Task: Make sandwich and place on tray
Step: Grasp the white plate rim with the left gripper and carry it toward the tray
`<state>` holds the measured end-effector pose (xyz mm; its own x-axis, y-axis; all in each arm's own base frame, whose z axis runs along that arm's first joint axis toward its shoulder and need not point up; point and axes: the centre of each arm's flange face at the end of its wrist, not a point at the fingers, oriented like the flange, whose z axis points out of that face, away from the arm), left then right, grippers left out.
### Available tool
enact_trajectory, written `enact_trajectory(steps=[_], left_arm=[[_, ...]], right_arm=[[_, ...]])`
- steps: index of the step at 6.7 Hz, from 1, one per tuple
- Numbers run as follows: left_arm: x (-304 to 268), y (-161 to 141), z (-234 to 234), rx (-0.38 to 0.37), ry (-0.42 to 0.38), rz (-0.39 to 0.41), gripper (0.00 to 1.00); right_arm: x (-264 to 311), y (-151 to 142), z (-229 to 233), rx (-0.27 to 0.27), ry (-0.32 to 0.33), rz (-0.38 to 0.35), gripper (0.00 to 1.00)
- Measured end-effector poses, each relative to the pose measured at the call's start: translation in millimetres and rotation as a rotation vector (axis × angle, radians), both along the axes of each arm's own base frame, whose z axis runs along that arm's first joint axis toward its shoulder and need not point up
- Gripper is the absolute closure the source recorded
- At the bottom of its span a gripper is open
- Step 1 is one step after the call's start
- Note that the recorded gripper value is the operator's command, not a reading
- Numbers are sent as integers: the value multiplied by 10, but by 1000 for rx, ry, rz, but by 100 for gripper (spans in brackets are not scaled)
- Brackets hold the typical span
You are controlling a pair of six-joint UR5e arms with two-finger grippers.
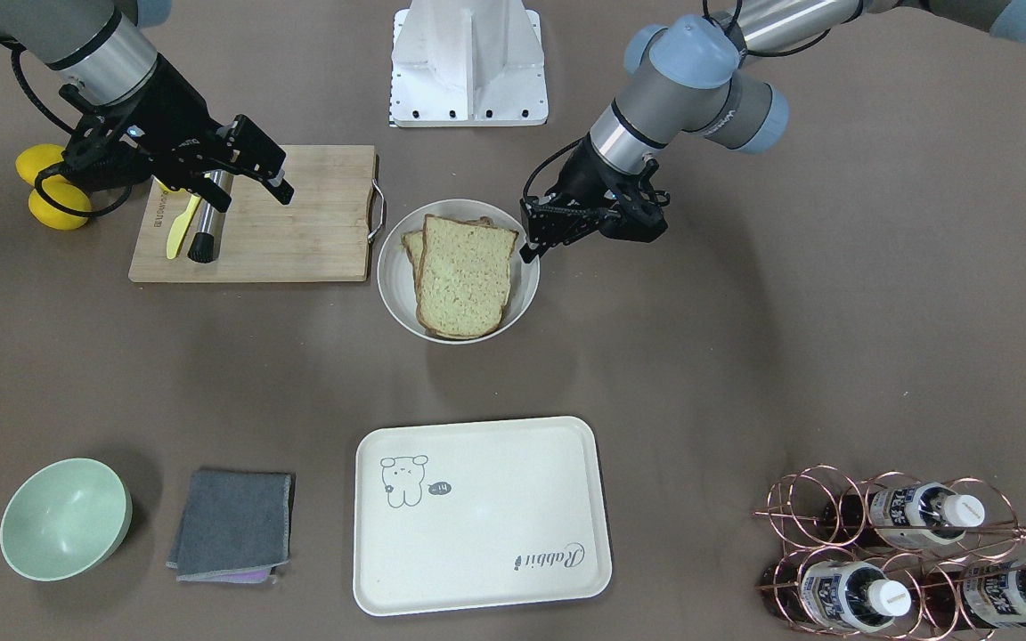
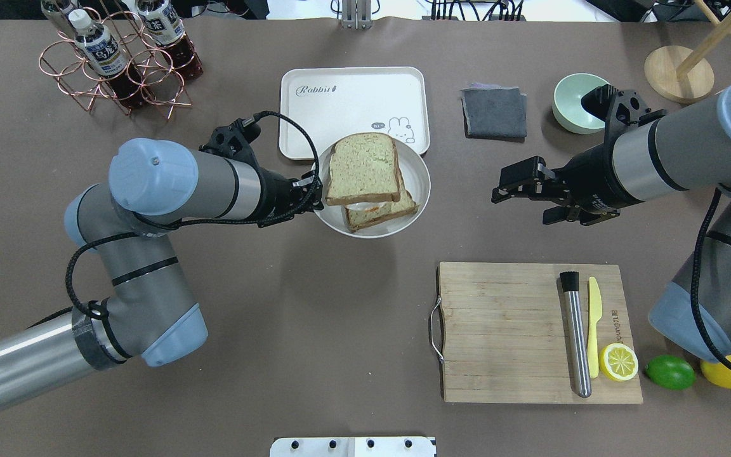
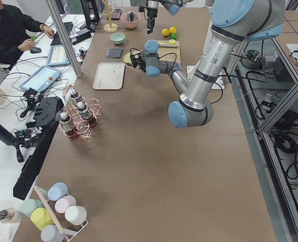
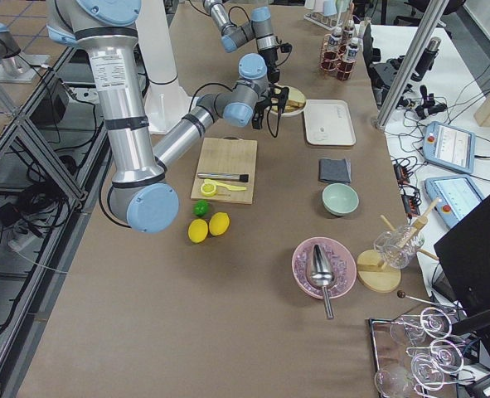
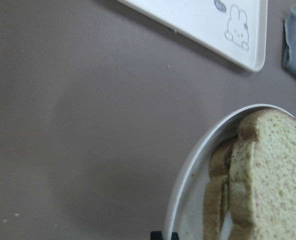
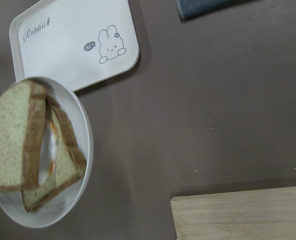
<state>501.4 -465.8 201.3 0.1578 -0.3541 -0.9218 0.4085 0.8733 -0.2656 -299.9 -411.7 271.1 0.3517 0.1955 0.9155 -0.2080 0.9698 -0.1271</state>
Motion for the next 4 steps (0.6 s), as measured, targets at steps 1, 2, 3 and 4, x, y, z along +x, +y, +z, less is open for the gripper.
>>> enact_trajectory(steps=[1, 2, 3, 4], left_arm=[[147, -318, -71, -24, -14, -74, 100], [324, -625, -57, -30, -28, -132, 100], [474, -894, 53, -31, -40, -173, 100], [537, -1108, 157, -37, -57, -201, 100]], right_arm=[[7, 4, -8, -1, -2, 1, 0], [9, 4, -5, -3, -2, 1, 0], [7, 3, -3, -3, -1, 2, 0], [5, 0, -9, -4, -3, 2, 0]])
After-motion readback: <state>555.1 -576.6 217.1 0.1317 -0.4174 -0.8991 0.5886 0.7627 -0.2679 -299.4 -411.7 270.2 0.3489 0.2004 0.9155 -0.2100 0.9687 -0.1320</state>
